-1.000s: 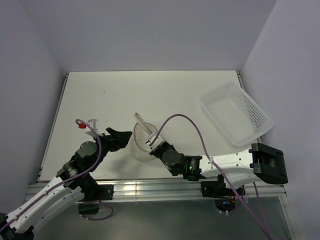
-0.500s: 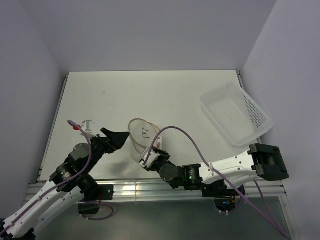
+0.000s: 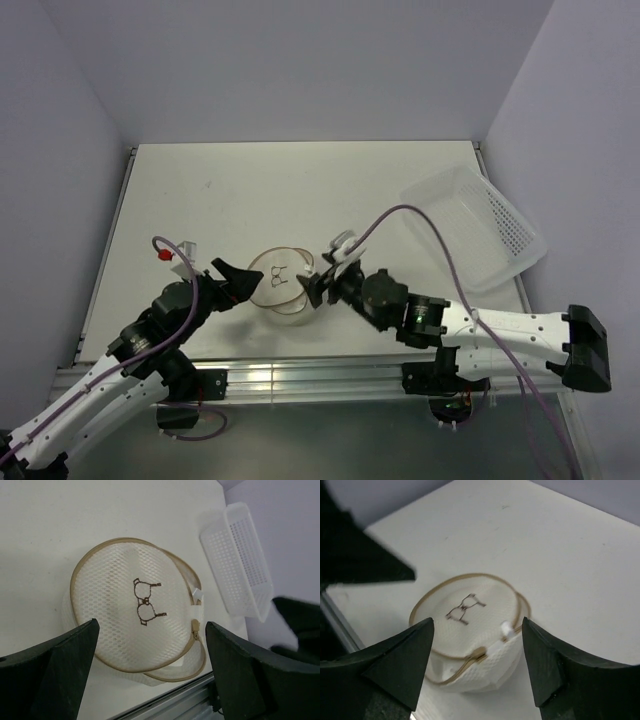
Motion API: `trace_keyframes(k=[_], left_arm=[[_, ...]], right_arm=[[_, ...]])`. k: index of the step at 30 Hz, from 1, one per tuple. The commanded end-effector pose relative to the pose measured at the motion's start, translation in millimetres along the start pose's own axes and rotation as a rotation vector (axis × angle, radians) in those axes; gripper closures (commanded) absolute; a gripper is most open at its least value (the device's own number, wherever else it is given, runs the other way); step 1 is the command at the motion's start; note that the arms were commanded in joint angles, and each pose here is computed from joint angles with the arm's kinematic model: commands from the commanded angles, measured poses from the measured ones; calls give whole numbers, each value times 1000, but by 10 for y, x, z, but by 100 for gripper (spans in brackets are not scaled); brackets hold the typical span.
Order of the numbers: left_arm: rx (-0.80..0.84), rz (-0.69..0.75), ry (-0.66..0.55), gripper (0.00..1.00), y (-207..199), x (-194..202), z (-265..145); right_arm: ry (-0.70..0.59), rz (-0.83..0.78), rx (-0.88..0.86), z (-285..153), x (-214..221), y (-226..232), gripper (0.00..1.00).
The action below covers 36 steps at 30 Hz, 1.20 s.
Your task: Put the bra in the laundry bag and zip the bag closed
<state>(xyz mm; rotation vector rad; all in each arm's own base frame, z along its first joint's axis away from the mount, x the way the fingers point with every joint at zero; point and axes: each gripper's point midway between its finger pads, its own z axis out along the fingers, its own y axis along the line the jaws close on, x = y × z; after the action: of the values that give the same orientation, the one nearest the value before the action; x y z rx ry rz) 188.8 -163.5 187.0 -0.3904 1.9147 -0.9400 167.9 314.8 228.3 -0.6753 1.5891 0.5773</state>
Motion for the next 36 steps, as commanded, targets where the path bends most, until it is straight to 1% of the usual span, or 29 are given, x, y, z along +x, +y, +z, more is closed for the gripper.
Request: trace_keyframes(k=[1,2,3,4,7,11,16,19,20,21,23,24,26,27,28,29,30,31,32,33,34,35,36], left_arm=[[-16,-4,10,7,72,61,23],[-24,-4,6,10,98,63,26],[-35,-3,6,11,129,74,33],[-57,1,-1,12,183,75,46],[-130,6,23,12,359,164,70],[-178,13,55,12,522,286,80],[-160,12,75,14,556,390,144],[-142,15,75,24,540,424,220],[-138,23,69,29,537,418,237],[-138,21,55,30,542,401,256],[-106,24,25,37,480,354,305],[-89,22,13,39,441,332,322],[-59,25,-10,52,368,286,366],[-49,31,-19,57,337,265,385],[-57,41,-23,62,341,259,417],[-31,52,-45,74,265,204,446],[-26,62,-52,79,234,180,470],[-34,78,-58,84,211,153,516],[-14,97,-81,87,138,89,548],[-3,106,-100,89,60,17,575],[-17,138,-99,91,74,12,632],[-19,146,-112,93,57,-42,669],[4,143,-137,95,-63,-151,702]], right_arm=[[-9,316,19,42,-224,-227,21],[16,351,45,79,-171,-305,20],[41,421,103,174,-141,-453,19],[93,428,126,198,-21,-492,20],[184,475,109,345,134,-430,20],[225,535,132,461,244,-465,23],[267,598,170,501,424,-543,29],[317,627,138,541,580,-476,30],[328,636,132,543,641,-457,30],[330,656,124,576,669,-434,33],[353,682,92,574,730,-365,36],[341,701,83,577,712,-349,38],[342,714,81,541,752,-342,41],[319,730,81,528,702,-353,54],[310,736,83,519,699,-361,60],[308,738,87,495,731,-372,66],[269,752,78,497,644,-377,81],[247,761,74,492,616,-384,88],[225,779,75,446,622,-400,94],[173,789,58,457,525,-402,95],[164,792,68,421,590,-428,96],[123,806,78,395,518,-470,97],[87,815,74,384,465,-486,100]])
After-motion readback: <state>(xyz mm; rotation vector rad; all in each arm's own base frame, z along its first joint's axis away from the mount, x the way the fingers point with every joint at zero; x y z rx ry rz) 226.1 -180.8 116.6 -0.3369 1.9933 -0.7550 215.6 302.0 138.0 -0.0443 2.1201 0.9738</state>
